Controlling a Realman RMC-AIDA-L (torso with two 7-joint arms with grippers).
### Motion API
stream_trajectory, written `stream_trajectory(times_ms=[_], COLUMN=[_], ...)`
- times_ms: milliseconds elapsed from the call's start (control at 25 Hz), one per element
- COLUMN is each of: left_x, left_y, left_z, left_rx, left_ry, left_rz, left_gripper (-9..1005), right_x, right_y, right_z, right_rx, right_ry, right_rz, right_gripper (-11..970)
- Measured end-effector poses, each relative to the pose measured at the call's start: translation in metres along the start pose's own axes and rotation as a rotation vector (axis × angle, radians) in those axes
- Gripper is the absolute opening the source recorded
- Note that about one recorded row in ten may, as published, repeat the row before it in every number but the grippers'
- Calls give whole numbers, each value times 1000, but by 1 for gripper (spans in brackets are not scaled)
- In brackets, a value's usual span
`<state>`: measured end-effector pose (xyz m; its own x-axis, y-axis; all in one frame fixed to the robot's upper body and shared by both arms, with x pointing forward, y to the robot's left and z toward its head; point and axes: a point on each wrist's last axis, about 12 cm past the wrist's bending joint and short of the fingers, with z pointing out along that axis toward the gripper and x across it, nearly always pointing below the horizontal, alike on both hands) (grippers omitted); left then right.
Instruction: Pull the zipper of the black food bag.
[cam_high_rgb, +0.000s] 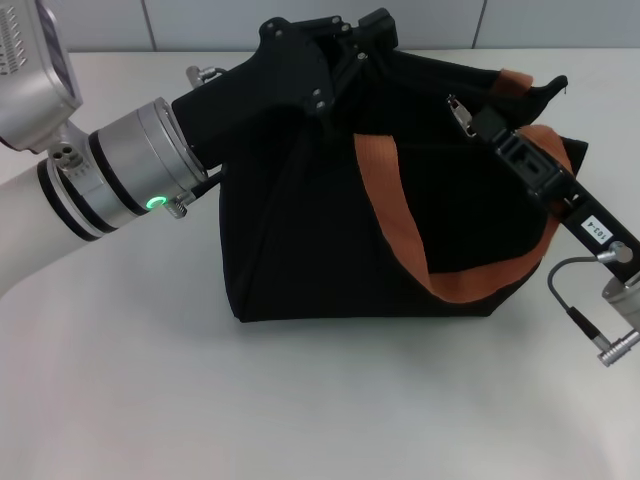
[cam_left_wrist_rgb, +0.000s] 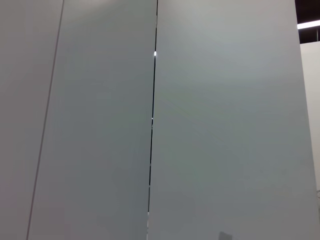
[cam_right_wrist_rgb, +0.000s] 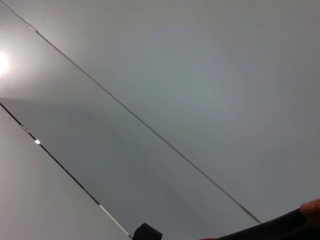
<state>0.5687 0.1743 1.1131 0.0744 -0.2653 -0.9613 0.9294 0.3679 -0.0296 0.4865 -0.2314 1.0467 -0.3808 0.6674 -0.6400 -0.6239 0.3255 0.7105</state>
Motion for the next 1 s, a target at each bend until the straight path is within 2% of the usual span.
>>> stream_trajectory(times_ms=[240, 440, 720, 840, 1000], left_x=[0, 1, 1, 1, 1], left_y=[0, -1, -2, -2, -2], left_z=[-1, 0, -1, -2, -2], left_rx=[-8, -6, -5, -7, -8], left_ry=[-4, -4, -8, -7, -7], left_rz=[-4, -8, -11, -12, -13], left_gripper=[20, 20, 20, 20, 20], right_x=[-2, -5, -9, -8, -10], right_y=[2, 8, 1, 3, 11], right_z=[-5, 1, 9, 8, -9], right_rx=[-12, -78, -45, -65, -104], right_ry=[-24, -27, 11, 16, -36], right_rz=[1, 8, 44, 45, -55], right_gripper=[-4, -2, 0, 30, 70])
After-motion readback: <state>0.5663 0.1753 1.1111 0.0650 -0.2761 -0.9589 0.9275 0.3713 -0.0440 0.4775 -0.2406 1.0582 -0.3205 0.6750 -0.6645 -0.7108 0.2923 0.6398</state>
